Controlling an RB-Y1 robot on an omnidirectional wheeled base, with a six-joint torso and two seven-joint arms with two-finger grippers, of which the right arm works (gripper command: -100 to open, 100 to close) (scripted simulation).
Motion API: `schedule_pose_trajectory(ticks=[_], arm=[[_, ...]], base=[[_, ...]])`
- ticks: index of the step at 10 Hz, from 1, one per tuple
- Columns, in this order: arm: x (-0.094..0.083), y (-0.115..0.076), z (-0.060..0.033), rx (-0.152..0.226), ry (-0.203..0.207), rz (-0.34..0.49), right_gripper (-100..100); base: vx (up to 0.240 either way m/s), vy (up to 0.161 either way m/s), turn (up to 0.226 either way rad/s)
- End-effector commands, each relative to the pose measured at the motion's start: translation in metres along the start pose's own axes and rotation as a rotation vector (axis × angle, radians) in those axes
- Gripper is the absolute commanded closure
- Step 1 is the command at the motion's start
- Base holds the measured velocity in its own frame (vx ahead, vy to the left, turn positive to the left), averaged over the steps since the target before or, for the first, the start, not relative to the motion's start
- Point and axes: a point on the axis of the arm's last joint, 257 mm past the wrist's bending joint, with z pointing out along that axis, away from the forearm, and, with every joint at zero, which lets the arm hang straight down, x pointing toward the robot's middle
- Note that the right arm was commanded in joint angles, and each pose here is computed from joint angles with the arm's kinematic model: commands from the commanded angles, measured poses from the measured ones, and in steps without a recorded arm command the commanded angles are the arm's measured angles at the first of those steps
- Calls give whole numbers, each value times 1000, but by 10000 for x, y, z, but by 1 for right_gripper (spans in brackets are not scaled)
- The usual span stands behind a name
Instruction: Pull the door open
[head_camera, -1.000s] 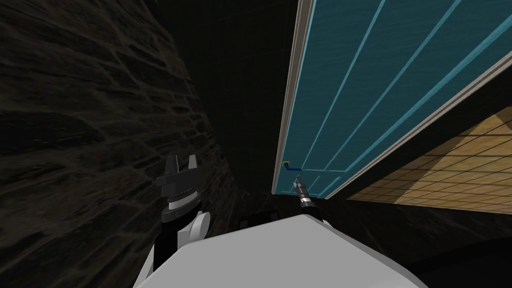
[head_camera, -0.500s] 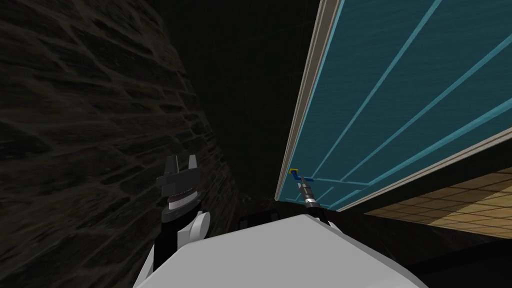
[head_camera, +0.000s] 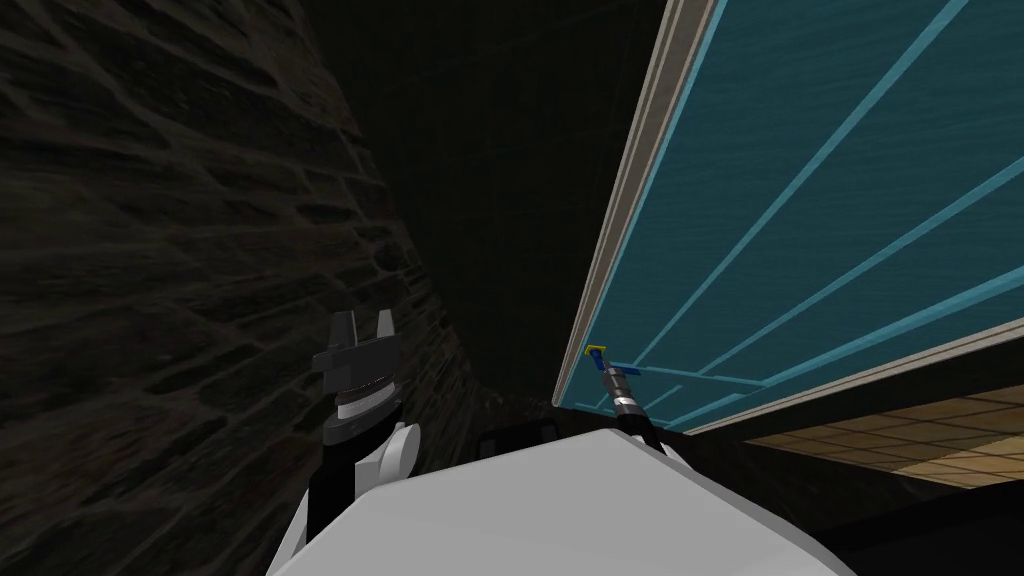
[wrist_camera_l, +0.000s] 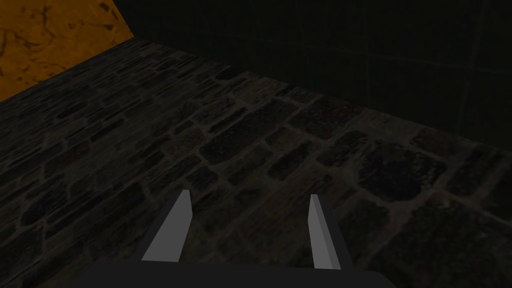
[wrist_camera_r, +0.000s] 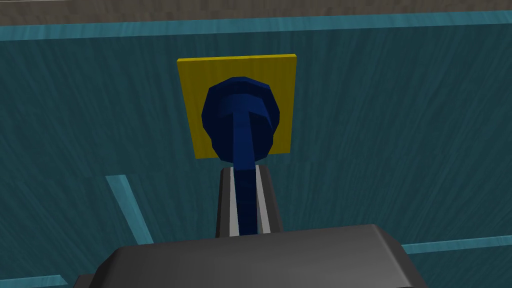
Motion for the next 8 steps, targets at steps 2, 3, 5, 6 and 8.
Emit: schedule_pose_trajectory(ticks=[2, 3, 5, 6, 8], arm=[[0, -3, -4, 1, 0, 0, 100], [0, -3, -4, 1, 0, 0, 100], [3, -20, -57, 5, 17, -1, 100], [3, -19, -69, 5, 21, -1, 100], [4, -14, -141, 3, 49, -2, 100]], base=[[-17, 4, 3], [-6, 2, -1], [-65, -5, 64], [-199, -23, 107], [-230, -37, 131]])
